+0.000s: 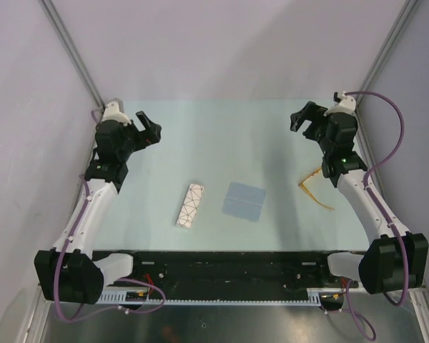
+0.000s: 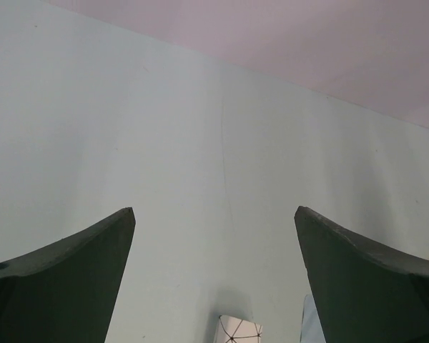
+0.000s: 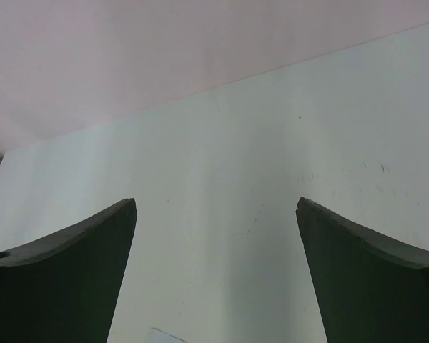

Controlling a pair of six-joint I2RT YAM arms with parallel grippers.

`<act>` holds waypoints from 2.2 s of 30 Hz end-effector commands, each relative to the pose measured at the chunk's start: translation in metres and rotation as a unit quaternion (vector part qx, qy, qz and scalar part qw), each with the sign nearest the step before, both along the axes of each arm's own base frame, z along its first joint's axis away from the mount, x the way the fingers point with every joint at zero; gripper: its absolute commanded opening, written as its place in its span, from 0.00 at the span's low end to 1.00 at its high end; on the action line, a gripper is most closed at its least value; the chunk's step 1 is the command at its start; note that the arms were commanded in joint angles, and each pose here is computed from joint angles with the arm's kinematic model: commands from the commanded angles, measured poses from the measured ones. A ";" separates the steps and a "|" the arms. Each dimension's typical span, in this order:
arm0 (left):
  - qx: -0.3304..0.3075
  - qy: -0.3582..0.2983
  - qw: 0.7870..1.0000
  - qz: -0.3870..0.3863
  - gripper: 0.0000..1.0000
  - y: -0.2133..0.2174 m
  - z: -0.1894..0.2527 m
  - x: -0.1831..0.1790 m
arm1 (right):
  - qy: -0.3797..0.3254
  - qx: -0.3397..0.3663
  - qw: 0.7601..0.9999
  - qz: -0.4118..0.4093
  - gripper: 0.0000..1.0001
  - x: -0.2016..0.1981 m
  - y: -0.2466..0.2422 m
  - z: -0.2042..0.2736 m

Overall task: Organize the sunglasses
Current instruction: Pick up the sunglasses case from the center of the board.

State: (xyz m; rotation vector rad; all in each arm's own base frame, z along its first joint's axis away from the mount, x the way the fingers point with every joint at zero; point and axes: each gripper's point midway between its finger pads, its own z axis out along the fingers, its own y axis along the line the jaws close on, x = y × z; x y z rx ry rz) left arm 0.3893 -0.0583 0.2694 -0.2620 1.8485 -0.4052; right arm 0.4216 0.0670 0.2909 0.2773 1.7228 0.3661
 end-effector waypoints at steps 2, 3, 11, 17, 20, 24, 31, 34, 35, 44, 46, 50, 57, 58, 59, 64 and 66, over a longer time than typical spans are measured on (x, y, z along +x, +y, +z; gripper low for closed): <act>-0.009 -0.038 0.999 0.033 1.00 0.018 0.027 -0.004 | -0.043 -0.009 0.998 0.050 1.00 0.001 0.018 0.026; -0.011 -0.040 0.999 0.029 1.00 0.019 0.030 -0.002 | -0.041 -0.016 0.997 0.061 1.00 0.000 0.022 0.023; -0.004 0.004 0.997 -0.080 1.00 -0.016 0.002 -0.004 | -0.031 -0.069 0.985 0.156 0.99 -0.011 0.077 0.005; 0.046 0.107 0.986 -0.122 1.00 -0.051 -0.081 -0.029 | -0.008 -0.070 0.981 0.180 1.00 -0.015 0.097 -0.012; 0.096 0.162 0.960 -0.208 1.00 -0.102 -0.115 -0.051 | 0.005 -0.073 0.979 0.189 1.00 -0.016 0.105 -0.022; 0.119 0.226 0.941 -0.223 1.00 -0.123 -0.161 -0.065 | 0.020 -0.075 0.978 0.191 1.00 -0.017 0.108 -0.031; 0.157 0.274 0.920 -0.233 1.00 -0.137 -0.201 -0.078 | 0.046 -0.085 0.979 0.179 1.00 -0.018 0.102 -0.045; 0.168 0.291 0.909 -0.245 1.00 -0.145 -0.214 -0.086 | 0.067 -0.092 0.978 0.177 1.00 -0.022 0.099 -0.055; 0.168 0.297 0.906 -0.251 1.00 -0.148 -0.218 -0.090 | 0.071 -0.094 0.978 0.175 1.00 -0.022 0.097 -0.057; 0.171 0.320 0.895 -0.258 0.97 -0.153 -0.231 -0.097 | 0.089 -0.103 0.976 0.172 1.00 -0.023 0.091 -0.067; 0.182 0.326 0.894 -0.246 0.98 -0.145 -0.233 -0.099 | 0.092 -0.103 0.975 0.172 1.00 -0.023 0.090 -0.069; 0.193 0.330 0.892 -0.243 0.95 -0.137 -0.234 -0.106 | 0.102 -0.102 0.974 0.177 1.00 -0.024 0.090 -0.075; 0.190 0.349 0.887 -0.237 0.67 -0.136 -0.246 -0.109 | 0.104 -0.093 0.975 0.176 1.00 -0.024 0.092 -0.075; 0.198 0.344 0.890 -0.223 0.62 -0.133 -0.245 -0.104 | 0.104 -0.093 0.974 0.177 1.00 -0.024 0.092 -0.074; 0.201 0.345 0.890 -0.220 0.56 -0.132 -0.245 -0.103 | 0.104 -0.093 0.975 0.175 1.00 -0.024 0.091 -0.074; 0.191 0.320 0.902 -0.217 0.32 -0.140 -0.226 -0.089 | 0.101 -0.090 0.975 0.174 1.00 -0.027 0.090 -0.069; 0.189 0.309 0.906 -0.217 0.32 -0.143 -0.217 -0.083 | 0.095 -0.087 0.976 0.175 1.00 -0.029 0.091 -0.064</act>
